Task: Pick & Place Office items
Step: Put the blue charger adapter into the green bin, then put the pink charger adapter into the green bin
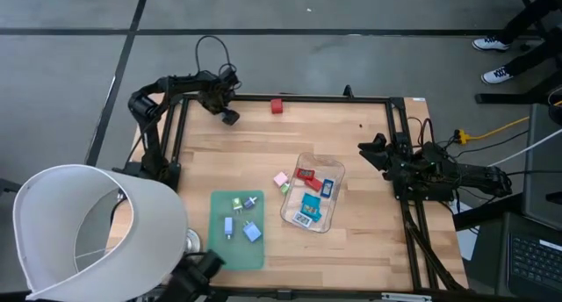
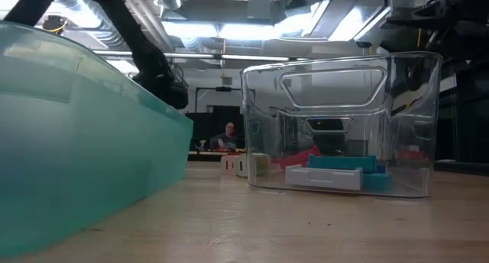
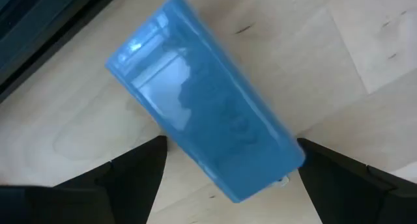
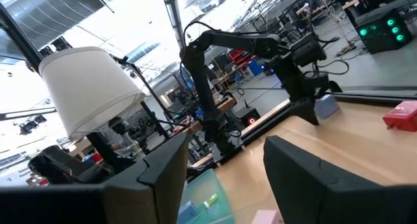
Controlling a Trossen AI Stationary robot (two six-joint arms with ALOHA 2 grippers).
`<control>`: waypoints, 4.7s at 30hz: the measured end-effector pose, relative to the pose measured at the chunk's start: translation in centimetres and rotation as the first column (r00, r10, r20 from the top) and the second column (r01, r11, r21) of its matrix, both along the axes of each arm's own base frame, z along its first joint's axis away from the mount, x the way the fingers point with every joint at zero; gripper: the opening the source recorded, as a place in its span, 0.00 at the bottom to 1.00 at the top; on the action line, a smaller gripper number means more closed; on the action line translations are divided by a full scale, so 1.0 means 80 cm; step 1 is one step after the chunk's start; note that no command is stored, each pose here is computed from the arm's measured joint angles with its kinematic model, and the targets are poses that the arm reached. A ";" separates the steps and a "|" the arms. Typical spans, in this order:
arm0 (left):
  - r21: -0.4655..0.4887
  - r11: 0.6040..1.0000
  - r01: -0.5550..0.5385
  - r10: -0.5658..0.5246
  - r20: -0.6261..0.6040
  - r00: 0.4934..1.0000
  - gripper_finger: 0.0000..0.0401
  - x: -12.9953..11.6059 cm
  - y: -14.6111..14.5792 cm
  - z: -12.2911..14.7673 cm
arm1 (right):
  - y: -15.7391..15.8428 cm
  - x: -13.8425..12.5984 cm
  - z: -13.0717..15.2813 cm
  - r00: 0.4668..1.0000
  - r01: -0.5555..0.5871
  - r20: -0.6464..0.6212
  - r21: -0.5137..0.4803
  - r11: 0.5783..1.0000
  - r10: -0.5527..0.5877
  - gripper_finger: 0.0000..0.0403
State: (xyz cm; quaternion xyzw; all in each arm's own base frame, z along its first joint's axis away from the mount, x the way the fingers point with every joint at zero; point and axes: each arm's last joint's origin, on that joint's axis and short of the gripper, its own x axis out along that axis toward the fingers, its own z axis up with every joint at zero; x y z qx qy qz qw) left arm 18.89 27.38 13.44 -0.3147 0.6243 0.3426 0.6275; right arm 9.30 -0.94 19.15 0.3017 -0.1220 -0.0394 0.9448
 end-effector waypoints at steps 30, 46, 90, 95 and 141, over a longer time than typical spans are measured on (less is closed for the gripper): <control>0.126 0.913 -0.387 0.377 0.096 0.921 0.69 0.022 0.019 0.015 | 0.000 0.001 -0.003 1.000 0.000 -0.021 0.003 1.000 0.000 0.50; 0.043 0.921 -0.386 0.381 0.099 0.919 0.29 0.029 0.006 0.016 | 0.000 0.001 -0.007 0.998 -0.004 -0.057 0.006 1.000 0.005 0.50; 0.070 0.620 0.782 -0.689 0.526 0.499 0.29 0.132 -0.424 0.172 | 0.002 0.002 -0.011 0.995 -0.045 -0.092 -0.019 0.999 0.043 0.50; 0.012 0.579 0.815 -0.714 0.491 0.499 0.29 0.147 -0.459 0.139 | 0.002 0.002 -0.012 0.993 -0.063 -0.098 -0.011 0.998 0.062 0.50; -0.108 0.667 0.738 -0.664 0.364 0.653 0.54 0.131 -0.477 0.115 | 0.002 0.003 -0.017 0.989 -0.062 -0.136 0.032 0.998 0.066 0.50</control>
